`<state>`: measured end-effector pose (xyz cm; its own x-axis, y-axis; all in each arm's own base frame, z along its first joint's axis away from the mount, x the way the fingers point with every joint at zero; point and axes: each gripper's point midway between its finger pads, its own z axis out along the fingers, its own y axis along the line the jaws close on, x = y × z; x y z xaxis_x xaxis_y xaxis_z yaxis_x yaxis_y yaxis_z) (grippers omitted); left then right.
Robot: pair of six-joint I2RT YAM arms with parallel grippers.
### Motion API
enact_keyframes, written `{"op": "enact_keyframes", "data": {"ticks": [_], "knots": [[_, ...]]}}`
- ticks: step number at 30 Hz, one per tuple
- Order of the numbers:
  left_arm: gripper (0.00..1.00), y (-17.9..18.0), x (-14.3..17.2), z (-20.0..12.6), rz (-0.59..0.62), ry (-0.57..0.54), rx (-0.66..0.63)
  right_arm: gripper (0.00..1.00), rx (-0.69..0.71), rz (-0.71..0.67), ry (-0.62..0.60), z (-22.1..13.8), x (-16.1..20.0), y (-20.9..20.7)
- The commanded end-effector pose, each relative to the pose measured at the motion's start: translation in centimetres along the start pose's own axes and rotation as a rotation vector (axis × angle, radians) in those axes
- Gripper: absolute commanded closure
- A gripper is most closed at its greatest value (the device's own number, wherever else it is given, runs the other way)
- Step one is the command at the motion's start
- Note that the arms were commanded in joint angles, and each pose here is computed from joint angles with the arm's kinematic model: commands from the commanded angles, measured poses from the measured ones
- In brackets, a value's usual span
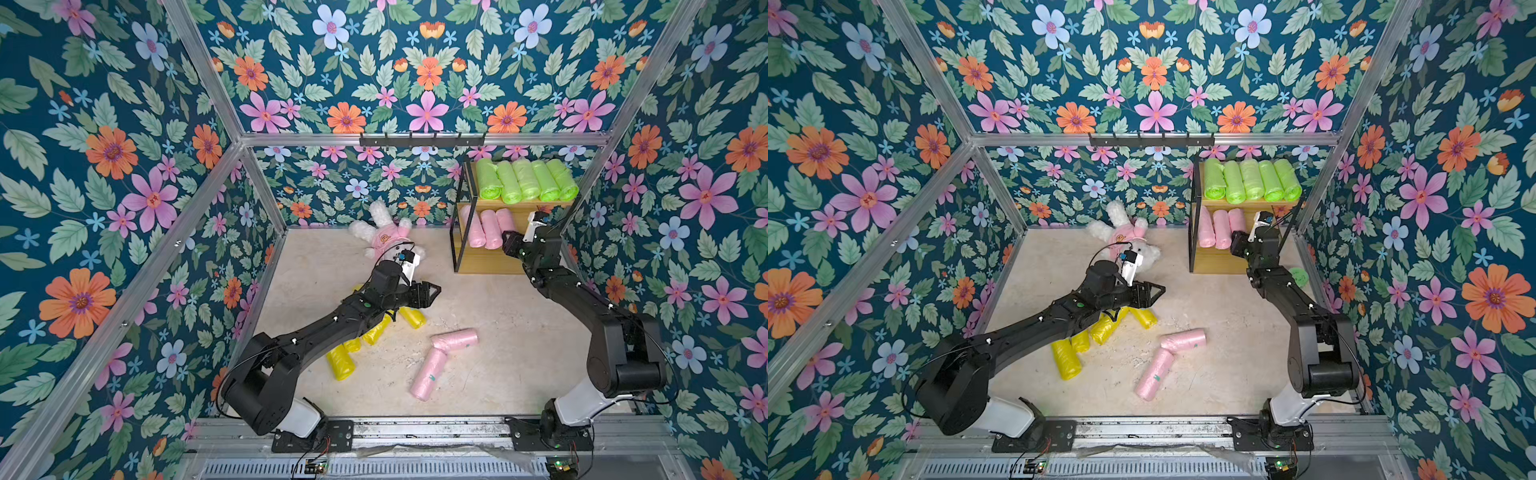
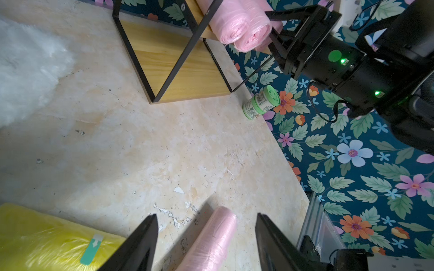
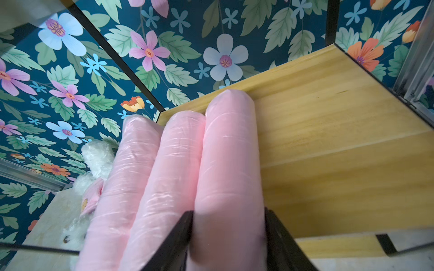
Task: Sort the rolls of trash bags by color and place them on the shelf
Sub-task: Place the roll of trash bags on the shelf.
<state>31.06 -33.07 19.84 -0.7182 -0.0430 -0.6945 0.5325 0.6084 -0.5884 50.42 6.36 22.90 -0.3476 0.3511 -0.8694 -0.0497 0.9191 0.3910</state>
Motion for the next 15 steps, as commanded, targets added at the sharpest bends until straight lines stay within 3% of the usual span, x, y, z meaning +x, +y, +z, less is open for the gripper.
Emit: {"op": "enact_keyframes", "data": {"ticks": [1,15], "knots": [[0.29,-0.2,-0.2,0.0,0.004,-0.008,0.004,0.45,-0.013,-0.015,-0.054,-0.6,-1.5,0.5],[0.29,-0.5,-0.1,0.0,0.010,-0.006,0.011,0.30,-0.011,-0.014,-0.098,-5.2,-1.9,0.6]]}}
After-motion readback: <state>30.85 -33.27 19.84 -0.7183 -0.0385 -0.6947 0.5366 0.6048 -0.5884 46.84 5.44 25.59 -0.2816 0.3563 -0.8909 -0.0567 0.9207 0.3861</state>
